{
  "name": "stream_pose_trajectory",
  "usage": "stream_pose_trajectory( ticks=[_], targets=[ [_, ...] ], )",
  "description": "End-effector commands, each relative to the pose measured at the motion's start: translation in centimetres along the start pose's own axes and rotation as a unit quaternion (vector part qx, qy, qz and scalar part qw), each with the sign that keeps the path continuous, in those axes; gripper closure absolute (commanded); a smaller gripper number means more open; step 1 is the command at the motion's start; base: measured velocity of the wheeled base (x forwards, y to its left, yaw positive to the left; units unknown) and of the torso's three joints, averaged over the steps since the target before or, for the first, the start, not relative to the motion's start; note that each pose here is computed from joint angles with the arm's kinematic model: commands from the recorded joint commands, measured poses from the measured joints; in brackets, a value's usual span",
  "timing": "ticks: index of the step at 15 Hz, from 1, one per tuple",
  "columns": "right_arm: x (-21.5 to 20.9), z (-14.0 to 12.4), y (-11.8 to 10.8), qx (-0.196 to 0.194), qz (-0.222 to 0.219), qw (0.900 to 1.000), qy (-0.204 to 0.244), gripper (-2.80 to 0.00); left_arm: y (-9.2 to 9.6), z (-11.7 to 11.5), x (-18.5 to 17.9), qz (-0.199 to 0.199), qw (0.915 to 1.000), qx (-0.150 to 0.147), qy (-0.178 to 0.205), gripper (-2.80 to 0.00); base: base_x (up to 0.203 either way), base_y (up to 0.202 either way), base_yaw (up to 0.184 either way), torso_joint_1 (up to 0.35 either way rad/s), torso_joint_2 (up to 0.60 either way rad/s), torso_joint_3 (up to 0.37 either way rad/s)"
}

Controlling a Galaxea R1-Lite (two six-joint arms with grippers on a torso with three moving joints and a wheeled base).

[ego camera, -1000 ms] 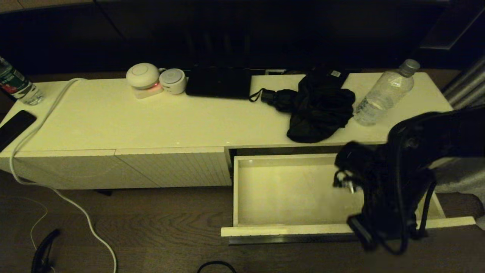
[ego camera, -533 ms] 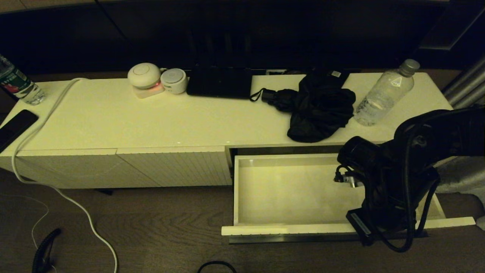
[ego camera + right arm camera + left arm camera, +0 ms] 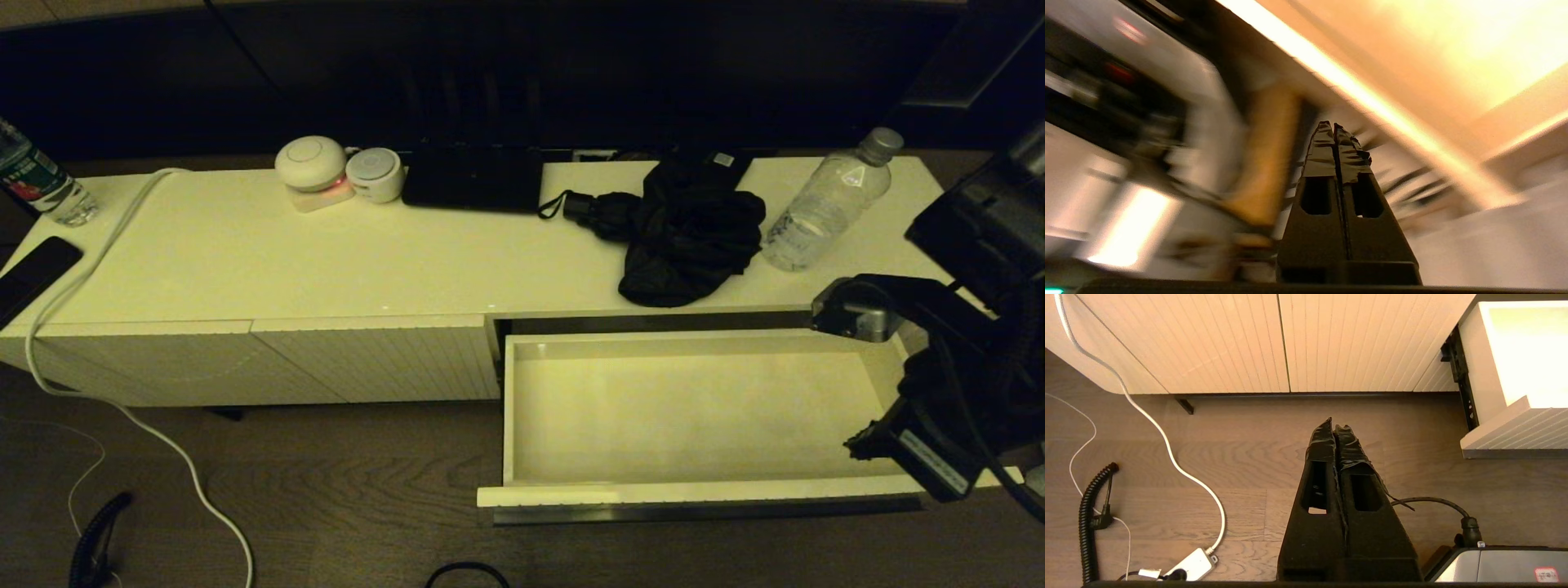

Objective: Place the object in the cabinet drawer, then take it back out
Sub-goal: Put the umbrella in the drawer

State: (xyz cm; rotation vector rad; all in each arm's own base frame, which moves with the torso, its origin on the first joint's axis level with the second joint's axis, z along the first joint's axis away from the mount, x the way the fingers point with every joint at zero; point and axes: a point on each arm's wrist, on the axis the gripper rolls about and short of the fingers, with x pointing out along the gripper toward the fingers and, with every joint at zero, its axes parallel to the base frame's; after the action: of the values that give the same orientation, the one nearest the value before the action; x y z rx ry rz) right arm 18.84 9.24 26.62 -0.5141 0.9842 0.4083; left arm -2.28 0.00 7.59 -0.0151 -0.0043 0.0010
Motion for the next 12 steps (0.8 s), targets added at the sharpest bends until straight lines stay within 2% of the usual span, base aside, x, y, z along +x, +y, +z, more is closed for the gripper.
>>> stream_pose_trajectory(
  ticks=[1, 2, 3, 5, 6, 9, 11, 12],
  targets=[
    [-2.7, -1.5, -0.5, -0.167, -0.035, 0.985, -0.042, 0.0, 0.0, 0.0, 0.0, 0.0, 1.0, 0.0, 0.0, 0.0, 0.0, 0.0, 0.0, 0.0, 0.0, 0.0],
    [-2.8, -1.6, -0.7, -0.228, -0.049, 0.971, -0.046, 0.0, 0.0, 0.0, 0.0, 0.0, 1.0, 0.0, -0.001, 0.0, 0.0, 0.0, 0.0, 0.0, 0.0, 0.0],
    [-2.6, -1.6, -0.8, -0.293, -0.068, 0.952, -0.054, 0.0, 0.0, 0.0, 0.0, 0.0, 1.0, 0.0, -0.001, 0.0, 0.0, 0.0, 0.0, 0.0, 0.0, 0.0],
    [-2.0, -0.5, -1.6, -0.4, -0.124, 0.904, -0.087, 0.0, 0.0, 0.0, 0.0, 0.0, 1.0, 0.0, 0.0, 0.0, 0.0, 0.0, 0.0, 0.0, 0.0, 0.0],
    [-1.4, 0.5, -2.0, -0.431, -0.16, 0.881, -0.113, 0.0, 0.0, 0.0, 0.0, 0.0, 1.0, 0.0, 0.0, 0.0, 0.0, 0.0, 0.0, 0.0, 0.0, 0.0],
    [1.4, 3.6, -2.6, -0.483, -0.226, 0.83, -0.163, 0.0, 0.0, 0.0, 0.0, 0.0, 1.0, 0.0, 0.0, 0.0, 0.0, 0.0, 0.0, 0.0, 0.0, 0.0],
    [2.8, 4.9, -2.8, -0.504, -0.258, 0.803, -0.185, 0.0, 0.0, 0.0, 0.0, 0.0, 1.0, 0.0, -0.001, 0.0, 0.0, 0.0, 0.0, 0.0, 0.0, 0.0],
    [3.5, 5.3, -2.7, -0.52, -0.257, 0.791, -0.194, 0.0, 0.0, 0.0, 0.0, 0.0, 1.0, 0.0, 0.0, 0.0, 0.0, 0.0, 0.0, 0.0, 0.0, 0.0]
  ],
)
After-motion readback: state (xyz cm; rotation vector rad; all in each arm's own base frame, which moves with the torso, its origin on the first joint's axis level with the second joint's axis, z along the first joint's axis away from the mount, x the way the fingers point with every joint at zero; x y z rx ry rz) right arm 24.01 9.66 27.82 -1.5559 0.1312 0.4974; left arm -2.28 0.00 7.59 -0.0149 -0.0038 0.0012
